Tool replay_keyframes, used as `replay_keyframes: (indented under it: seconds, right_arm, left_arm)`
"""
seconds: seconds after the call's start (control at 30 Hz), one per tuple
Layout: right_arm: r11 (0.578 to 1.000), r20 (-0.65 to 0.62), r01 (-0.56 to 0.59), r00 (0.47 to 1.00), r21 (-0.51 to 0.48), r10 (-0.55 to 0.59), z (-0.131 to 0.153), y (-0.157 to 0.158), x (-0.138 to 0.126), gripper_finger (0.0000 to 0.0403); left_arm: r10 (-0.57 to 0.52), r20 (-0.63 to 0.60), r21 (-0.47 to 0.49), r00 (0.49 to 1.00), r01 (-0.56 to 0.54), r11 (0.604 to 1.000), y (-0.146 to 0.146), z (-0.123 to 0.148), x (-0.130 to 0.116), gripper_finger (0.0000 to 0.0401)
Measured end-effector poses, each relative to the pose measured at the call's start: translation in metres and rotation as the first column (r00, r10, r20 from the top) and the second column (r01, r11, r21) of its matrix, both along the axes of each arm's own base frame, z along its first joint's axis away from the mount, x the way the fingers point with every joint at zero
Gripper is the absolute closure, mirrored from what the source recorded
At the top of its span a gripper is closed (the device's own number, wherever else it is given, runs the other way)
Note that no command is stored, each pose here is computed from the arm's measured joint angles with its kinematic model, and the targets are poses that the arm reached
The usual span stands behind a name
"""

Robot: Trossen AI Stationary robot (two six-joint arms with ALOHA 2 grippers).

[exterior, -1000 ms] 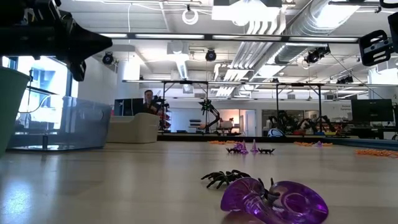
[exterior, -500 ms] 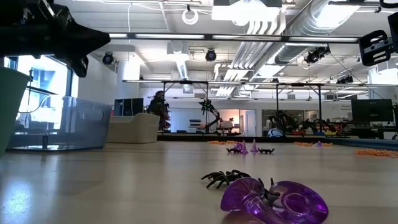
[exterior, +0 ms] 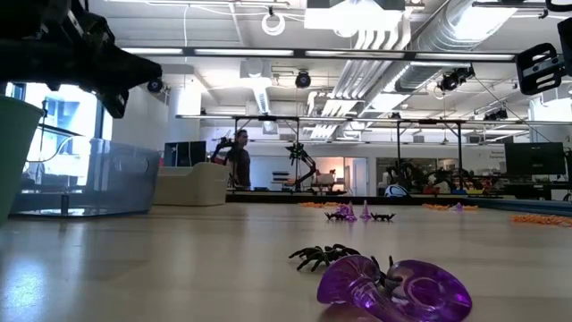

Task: Sort Halloween decoration
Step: Put the center violet witch hat into the black bin

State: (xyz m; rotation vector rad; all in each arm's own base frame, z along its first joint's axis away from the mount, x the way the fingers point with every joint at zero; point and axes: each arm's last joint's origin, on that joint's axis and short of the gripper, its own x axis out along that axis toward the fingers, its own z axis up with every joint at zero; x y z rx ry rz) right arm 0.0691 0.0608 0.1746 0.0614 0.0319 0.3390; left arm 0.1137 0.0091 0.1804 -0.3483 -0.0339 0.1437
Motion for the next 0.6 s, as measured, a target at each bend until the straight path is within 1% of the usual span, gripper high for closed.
replay_keyframes:
  seconds: [0.13,0.23,0.4,0.5,0.6]
  right_arm:
    - [1.000,0.000,0.000,1.000,0.000,0.000,0.000,0.000,0.000,0.0402]
    - [1.000,0.000,0.000,1.000,0.000,0.000,0.000,0.000,0.000,0.0402]
    - [1.000,0.000,0.000,1.000,0.000,0.000,0.000,0.000,0.000,0.0402]
    - [1.000,0.000,0.000,1.000,0.000,0.000,0.000,0.000,0.000,0.0402]
    - [1.000,0.000,0.000,1.000,0.000,0.000,0.000,0.000,0.000,0.0402]
  left_arm:
    - [-0.009,-0.084,0.021,0.996,0.010,1.000,0.000,0.012,0.007,0.0379]
    - [-0.026,-0.139,0.046,0.990,0.032,0.998,0.000,0.021,0.016,0.0371]
    - [-0.056,-0.217,0.048,0.975,0.068,0.997,0.000,0.030,0.037,0.0332]
    - [-0.080,-0.219,0.049,0.972,0.093,0.994,-0.002,0.040,0.055,0.0305]
    - [-0.108,-0.256,0.089,0.961,0.135,0.987,-0.007,0.048,0.076,0.0279]
